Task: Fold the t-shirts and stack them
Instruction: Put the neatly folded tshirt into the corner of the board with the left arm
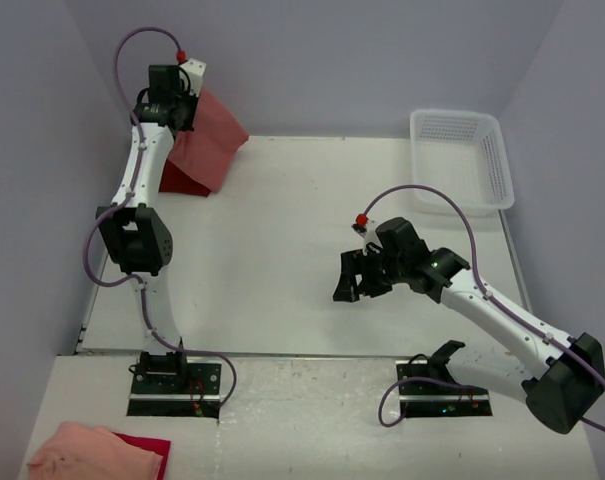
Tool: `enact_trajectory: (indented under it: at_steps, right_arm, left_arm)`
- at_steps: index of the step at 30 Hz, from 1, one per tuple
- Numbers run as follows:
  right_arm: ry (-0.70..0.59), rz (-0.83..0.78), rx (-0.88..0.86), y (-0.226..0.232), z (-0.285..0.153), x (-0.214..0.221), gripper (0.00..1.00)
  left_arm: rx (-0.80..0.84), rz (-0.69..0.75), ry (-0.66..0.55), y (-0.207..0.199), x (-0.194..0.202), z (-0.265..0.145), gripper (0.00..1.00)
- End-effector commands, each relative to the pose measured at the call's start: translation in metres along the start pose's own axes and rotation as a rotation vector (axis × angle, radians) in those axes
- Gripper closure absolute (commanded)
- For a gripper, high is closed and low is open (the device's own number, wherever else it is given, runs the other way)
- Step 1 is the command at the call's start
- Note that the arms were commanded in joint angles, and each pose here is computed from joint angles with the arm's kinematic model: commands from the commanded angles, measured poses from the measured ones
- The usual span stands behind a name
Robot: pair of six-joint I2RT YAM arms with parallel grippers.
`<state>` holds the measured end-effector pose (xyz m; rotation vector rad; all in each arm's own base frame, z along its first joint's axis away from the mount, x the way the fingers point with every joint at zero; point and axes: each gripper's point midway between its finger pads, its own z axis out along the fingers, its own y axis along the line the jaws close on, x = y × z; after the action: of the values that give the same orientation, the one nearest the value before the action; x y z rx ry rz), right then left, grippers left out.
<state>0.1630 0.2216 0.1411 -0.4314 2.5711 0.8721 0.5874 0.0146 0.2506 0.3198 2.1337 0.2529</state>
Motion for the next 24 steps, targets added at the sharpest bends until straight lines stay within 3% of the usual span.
enact_trajectory:
  at_steps: [1,24]
  right_arm:
    - [-0.027,0.002,0.015,-0.003,0.001,-0.005,0.25]
    - [-0.013,0.006,0.004,-0.003,0.007,-0.003,0.25]
  left_arm:
    - [-0.055,0.001,-0.151,0.028,-0.049,-0.036,1.0]
    - [-0.073,-0.01,-0.179,0.035,-0.06,-0.054,1.0]
